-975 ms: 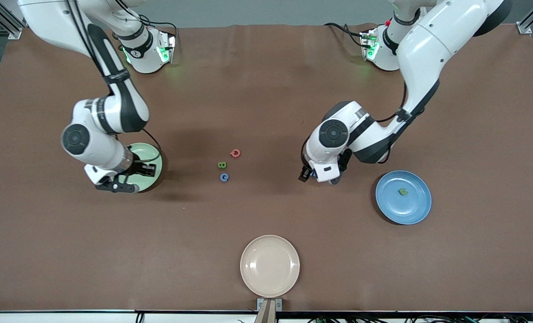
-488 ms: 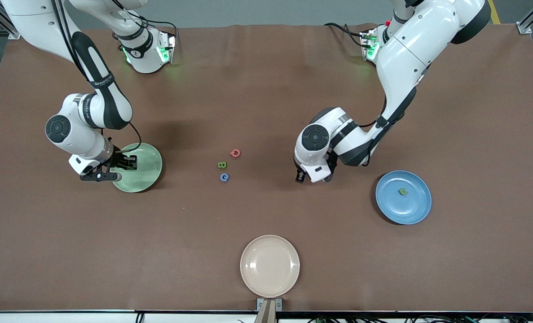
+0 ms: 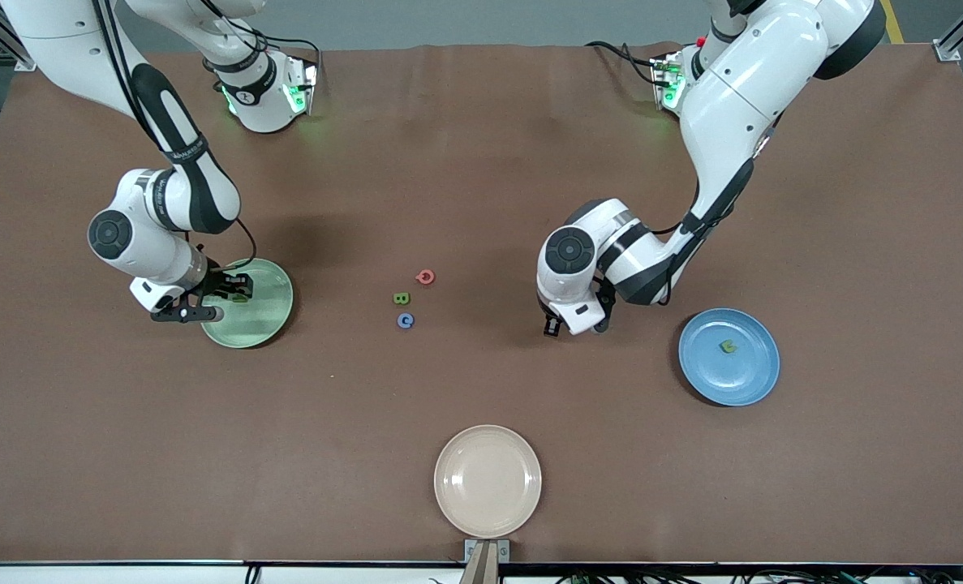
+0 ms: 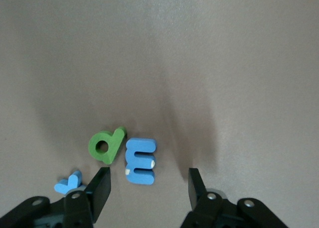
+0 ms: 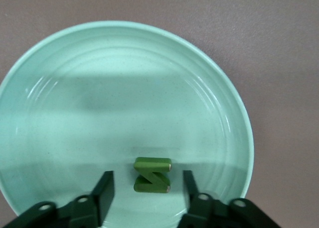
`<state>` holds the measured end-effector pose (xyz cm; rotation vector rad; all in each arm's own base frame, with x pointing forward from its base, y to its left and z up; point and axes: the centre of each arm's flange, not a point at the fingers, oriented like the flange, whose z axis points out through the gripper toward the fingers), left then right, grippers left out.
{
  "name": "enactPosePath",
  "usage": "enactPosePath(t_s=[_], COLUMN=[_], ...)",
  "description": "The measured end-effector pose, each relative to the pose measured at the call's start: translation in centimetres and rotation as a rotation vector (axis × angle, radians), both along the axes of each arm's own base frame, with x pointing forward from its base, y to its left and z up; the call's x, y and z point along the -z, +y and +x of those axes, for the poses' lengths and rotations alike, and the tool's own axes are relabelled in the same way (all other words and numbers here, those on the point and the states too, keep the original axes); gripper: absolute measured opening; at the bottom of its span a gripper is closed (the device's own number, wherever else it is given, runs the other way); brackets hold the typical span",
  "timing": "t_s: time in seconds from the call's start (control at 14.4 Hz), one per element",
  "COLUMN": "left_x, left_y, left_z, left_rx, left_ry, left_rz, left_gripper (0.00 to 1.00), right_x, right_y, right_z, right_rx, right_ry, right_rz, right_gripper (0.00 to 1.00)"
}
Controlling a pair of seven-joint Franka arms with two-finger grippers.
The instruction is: Sort upper and lower case letters into plates
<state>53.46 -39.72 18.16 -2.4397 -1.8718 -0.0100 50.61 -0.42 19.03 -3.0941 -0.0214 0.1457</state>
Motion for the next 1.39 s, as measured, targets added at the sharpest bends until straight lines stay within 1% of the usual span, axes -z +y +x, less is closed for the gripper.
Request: enactPosePath(t_s=[0.14,0.21,0.28,0.56,0.63,0.77,1.05,1.39], left_x=[-0.1,-0.1,-0.1,-0.4,-0.4,-0.4,-0.1,0.2], left_y=[0.0,0.0,0.0,-0.3,-0.4,-0.4,-0.2,0.0], left_z=[0.1,0.1,0.1,0.3,0.3,0.3,0.3,0.2], left_rx=[-0.002,-0.002,-0.003,-0.003,-0.003,-0.003,-0.005,-0.006], left_ry=[-0.002,-0.003,-0.005,-0.021,-0.022,-0.022,-0.020,-0.014], left_rz=[0.000,-0.001,-0.003,-0.024,-0.026,-0.026,-0.023,-0.020], left_gripper=[0.70,0.70,0.69,0.69,0.69,0.68,0.68,0.68], right_x=[-0.1,-0.4,-1.0,-3.9,-4.6,-5.6,-4.8,-1.7], right_y=[0.3,0.6,1.4,8.1,10.4,15.3,23.8,30.2], right_z=[0.1,0.4,1.0,3.5,3.9,4.2,4.3,4.7], right_rx=[0.007,0.024,0.048,0.148,0.173,0.224,0.316,0.403], right_ry=[0.010,0.010,0.006,-0.051,-0.066,-0.081,-0.084,-0.070], right_rz=[0.002,0.003,0.003,0.003,0.006,0.012,0.016,0.007], right_gripper=[0.86,0.98,1.00,1.00,1.00,1.00,1.00,1.00])
